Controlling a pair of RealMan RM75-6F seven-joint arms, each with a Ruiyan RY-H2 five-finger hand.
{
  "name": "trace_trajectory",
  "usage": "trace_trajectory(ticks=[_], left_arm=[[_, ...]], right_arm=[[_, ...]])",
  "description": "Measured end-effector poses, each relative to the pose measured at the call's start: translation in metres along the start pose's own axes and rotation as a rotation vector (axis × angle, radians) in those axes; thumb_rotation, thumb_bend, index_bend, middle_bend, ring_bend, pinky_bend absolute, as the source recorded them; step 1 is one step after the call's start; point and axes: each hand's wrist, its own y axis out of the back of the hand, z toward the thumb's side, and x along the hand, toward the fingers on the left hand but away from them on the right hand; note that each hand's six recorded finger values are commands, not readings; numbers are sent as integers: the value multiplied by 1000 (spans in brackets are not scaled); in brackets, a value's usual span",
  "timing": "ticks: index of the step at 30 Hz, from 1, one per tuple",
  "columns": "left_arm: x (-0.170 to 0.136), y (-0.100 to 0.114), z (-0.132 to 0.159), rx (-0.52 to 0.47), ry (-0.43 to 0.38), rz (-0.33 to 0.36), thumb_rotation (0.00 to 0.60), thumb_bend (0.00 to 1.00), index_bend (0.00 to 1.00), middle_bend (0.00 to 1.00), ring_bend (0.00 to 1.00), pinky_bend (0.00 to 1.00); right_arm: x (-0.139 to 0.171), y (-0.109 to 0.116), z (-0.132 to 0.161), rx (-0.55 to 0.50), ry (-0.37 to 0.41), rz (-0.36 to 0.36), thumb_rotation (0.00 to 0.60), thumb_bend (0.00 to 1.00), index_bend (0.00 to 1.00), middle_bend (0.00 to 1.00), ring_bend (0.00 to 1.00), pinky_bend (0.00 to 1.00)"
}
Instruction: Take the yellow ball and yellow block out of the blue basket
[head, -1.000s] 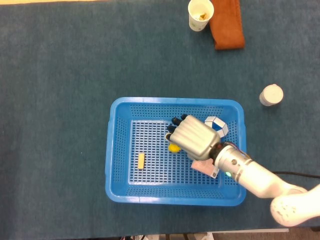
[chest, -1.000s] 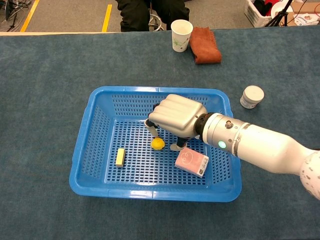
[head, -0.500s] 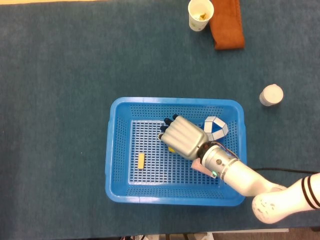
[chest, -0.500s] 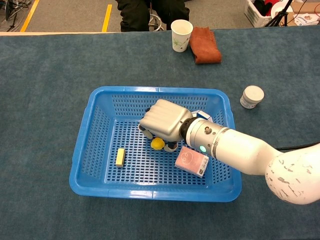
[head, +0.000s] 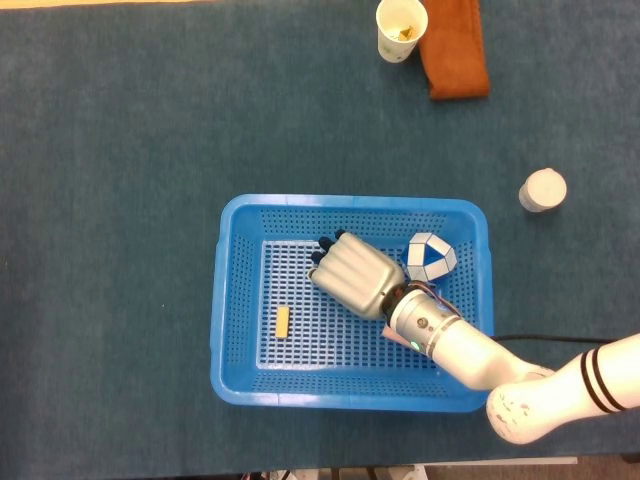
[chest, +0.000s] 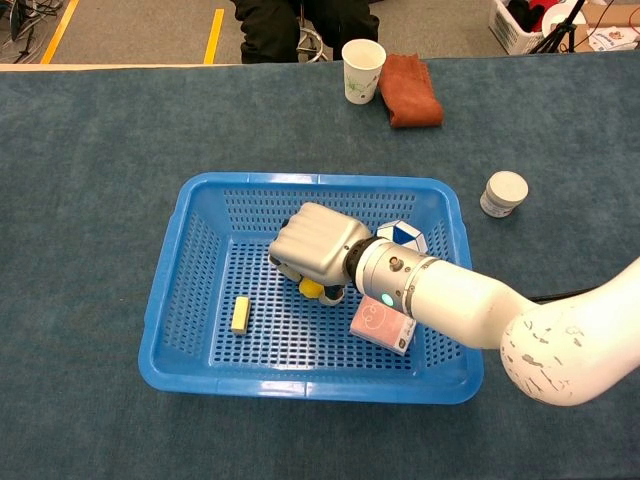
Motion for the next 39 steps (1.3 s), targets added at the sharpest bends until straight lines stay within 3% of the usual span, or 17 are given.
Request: trace_trajectory(ticks=[16,25,31,35,39], left_arm=[[3,0,-1,-10,-2,0,600,248,292,348,233,227],[4,1,-1,-10,-4,2,600,248,292,348,233,227],[6,0,1,-15,-13,-3,600,248,292,348,233,227],[8,-1,3,-21,-23,-8,600,248,292,348,233,227],[9,-2,4,-27,-30,-14,600,248,292,347,233,227]], right_arm=[[1,-3,6,24,10,19,600,193,552,401,284,437],[25,33,-1,-39,24,-68,600,193,552,406,287,439],[56,66,-35,-96,-35,-164,600,193,552,406,288,439],[79,81,-74,-136,-129,-221,600,192,552,406,288,439],[103,81,-118,-170,-244,-242,600,192,552,406,288,439]])
